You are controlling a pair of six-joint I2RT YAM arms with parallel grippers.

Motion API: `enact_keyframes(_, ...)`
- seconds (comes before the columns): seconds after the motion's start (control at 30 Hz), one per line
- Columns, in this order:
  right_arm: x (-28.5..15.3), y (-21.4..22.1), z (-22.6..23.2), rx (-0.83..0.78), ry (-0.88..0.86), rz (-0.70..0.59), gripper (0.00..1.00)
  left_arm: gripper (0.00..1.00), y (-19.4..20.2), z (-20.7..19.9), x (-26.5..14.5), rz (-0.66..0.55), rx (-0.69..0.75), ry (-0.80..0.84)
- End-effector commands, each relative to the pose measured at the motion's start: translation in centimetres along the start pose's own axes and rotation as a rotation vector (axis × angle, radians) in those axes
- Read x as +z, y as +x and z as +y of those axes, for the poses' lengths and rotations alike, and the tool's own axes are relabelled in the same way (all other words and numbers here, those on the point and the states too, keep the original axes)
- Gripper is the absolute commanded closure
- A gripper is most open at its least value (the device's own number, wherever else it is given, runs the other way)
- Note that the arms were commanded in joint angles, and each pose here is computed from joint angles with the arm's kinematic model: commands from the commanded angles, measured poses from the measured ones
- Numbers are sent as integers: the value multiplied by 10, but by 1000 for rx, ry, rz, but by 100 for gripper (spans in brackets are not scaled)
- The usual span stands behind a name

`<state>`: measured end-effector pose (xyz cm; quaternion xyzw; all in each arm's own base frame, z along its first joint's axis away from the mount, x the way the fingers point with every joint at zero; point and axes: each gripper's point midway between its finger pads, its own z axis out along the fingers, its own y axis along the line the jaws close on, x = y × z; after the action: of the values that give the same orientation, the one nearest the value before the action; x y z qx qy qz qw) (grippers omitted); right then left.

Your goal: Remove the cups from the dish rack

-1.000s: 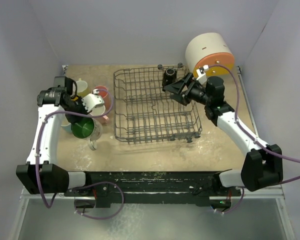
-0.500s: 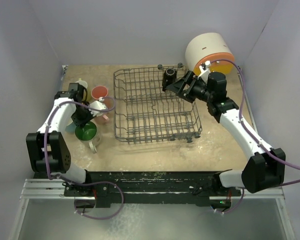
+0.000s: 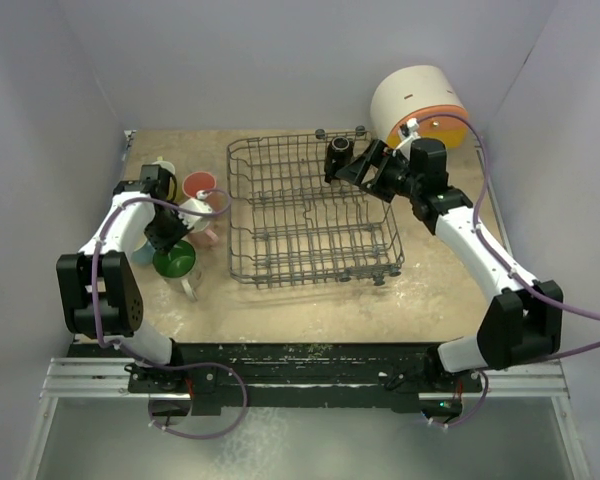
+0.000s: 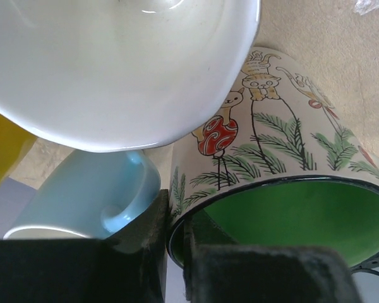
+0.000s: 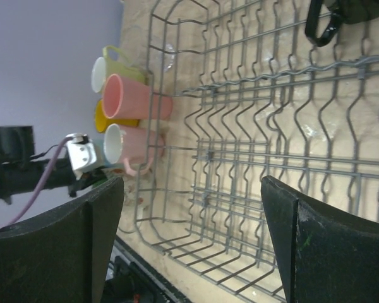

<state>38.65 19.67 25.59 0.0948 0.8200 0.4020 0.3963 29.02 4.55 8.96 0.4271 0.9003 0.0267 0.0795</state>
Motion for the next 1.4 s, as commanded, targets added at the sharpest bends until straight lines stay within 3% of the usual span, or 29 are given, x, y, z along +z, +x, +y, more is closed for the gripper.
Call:
enact_keyframes(0.0, 4, -26, -6, -84, 69, -67, 8, 76, -13, 2, -15, -59, -53, -4)
enact_keyframes(0.1, 15, -35, -23, -112, 144, -82, 6, 55, -25, 6, -35, -113, -67, -22)
enact_keyframes(0.23, 37, -51, -48, -153, 258, -100, 4, 42, -50, 11, -71, -234, -82, -31)
enact_keyframes(0.4, 72, -83, -78, -229, 397, -159, 4, 36, -69, 7, -107, -328, -104, -2)
enact_keyframes(0.5, 97, -90, -91, -268, 461, -155, 5, 22, -73, 1, -123, -364, -103, 13)
enact_keyframes(0.87, 177, -67, -92, -370, 665, -183, 12, 20, -77, -10, -155, -446, -95, -10)
enact_keyframes(1.0, 188, -64, -104, -346, 712, -200, 19, 21, -79, -13, -159, -467, -88, -11)
enact_keyframes(1.37, 198, -49, -128, -351, 763, -165, 24, 21, -87, -22, -175, -543, -69, 9)
